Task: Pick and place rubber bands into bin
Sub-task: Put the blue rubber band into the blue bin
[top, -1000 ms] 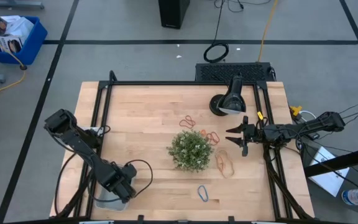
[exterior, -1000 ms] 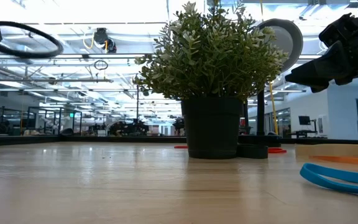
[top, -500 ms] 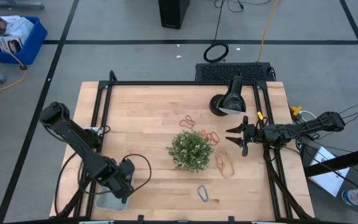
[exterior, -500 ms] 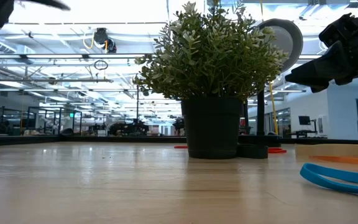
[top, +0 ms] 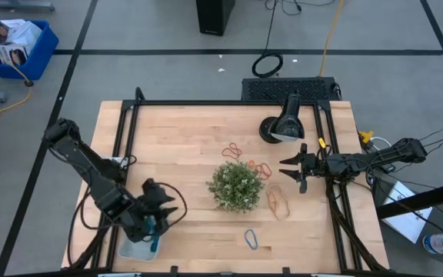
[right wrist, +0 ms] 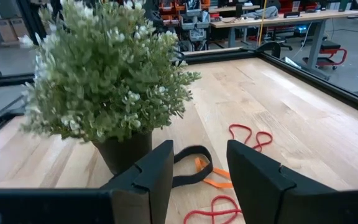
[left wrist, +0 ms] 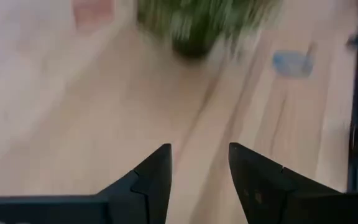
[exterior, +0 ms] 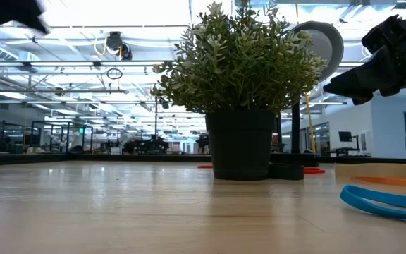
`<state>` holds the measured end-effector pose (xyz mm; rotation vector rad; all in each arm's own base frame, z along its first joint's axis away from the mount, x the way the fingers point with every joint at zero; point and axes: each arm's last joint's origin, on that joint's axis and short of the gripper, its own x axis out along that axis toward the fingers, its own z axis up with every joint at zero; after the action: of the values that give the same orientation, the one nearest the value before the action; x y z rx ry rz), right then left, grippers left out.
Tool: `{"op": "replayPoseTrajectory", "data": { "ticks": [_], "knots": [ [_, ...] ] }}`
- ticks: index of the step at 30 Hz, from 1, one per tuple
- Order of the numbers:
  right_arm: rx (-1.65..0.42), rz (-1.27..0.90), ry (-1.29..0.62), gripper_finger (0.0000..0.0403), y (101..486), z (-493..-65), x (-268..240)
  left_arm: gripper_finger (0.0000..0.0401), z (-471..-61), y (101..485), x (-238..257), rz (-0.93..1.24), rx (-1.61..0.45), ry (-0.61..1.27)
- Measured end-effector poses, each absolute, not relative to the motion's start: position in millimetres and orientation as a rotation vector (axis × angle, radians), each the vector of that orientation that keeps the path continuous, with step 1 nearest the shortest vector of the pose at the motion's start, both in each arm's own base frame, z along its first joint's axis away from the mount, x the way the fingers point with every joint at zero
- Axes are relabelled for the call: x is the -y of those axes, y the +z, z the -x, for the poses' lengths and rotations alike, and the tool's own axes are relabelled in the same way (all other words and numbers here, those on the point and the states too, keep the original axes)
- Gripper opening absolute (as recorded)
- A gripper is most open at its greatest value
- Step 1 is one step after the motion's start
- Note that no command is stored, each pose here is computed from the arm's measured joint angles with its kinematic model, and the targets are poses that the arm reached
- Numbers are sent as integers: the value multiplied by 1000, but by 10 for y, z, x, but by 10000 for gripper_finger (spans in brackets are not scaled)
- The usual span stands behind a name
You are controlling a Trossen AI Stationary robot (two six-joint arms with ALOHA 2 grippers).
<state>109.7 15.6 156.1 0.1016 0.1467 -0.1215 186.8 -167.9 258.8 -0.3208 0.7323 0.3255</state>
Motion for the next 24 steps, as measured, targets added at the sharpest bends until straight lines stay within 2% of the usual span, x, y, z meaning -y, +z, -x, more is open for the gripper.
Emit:
{"op": "replayPoseTrajectory", "data": {
  "ticks": [7,12,20,24],
  "knots": [
    [-65,-172,-114,146,1640,-1106,-159,166,-2105,2784,1778,52,-517,134],
    [-40,-127,-104,144,1675,-1114,-168,166,-2213,2877,1809,-100,-442,-15],
    [-72,-28,-57,130,1888,-1196,-245,166,-2304,2488,1598,-19,-390,-184],
    [-96,0,-31,127,2003,-1274,-302,166,-2224,2339,1403,31,-322,-187]
  ]
}}
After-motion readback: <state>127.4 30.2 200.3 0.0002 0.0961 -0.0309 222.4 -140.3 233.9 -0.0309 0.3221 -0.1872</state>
